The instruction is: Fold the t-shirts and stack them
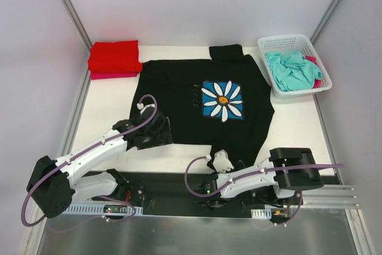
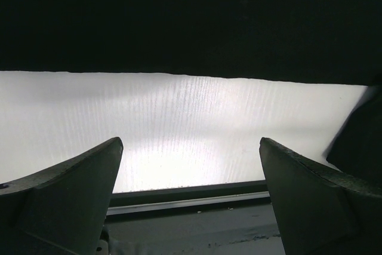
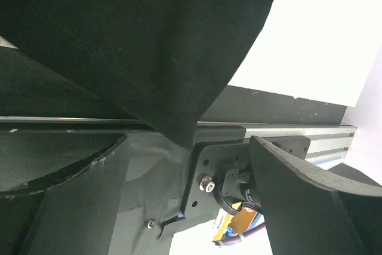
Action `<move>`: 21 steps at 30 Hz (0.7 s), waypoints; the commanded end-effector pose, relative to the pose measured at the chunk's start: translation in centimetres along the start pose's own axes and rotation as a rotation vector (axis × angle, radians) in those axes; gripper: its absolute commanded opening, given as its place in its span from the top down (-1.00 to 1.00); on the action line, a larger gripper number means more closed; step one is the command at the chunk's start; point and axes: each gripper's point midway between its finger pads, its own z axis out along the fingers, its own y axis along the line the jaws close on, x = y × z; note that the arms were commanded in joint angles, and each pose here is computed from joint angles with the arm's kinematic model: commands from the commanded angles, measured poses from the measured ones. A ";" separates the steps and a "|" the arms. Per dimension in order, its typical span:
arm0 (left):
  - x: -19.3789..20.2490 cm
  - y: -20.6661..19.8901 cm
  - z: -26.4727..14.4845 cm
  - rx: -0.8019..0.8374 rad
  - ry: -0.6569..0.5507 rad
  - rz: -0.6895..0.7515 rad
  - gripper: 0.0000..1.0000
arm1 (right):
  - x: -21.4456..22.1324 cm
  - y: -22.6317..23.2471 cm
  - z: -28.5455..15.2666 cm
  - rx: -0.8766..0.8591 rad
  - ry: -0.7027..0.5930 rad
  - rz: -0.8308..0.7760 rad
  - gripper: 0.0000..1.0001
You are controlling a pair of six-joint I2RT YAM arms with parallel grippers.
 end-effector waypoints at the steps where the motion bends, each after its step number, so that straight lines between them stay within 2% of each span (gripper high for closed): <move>1: -0.9 -0.7 -1.1 0.012 -0.036 -0.011 -0.98 | 0.6 -1.3 0.3 0.040 0.013 0.040 -0.69; 5: -0.9 -0.9 -1.2 0.014 -0.035 -0.006 -0.98 | 0.6 -1.3 0.5 0.070 0.013 0.030 -0.67; 12: -0.9 -0.8 -1.7 0.017 -0.042 -0.003 -0.98 | 0.4 -0.8 0.5 0.090 0.012 0.026 -0.51; 21: -0.8 -1.3 -1.9 0.025 -0.035 0.008 -0.98 | -0.1 -1.8 0.6 0.160 0.000 0.040 -0.51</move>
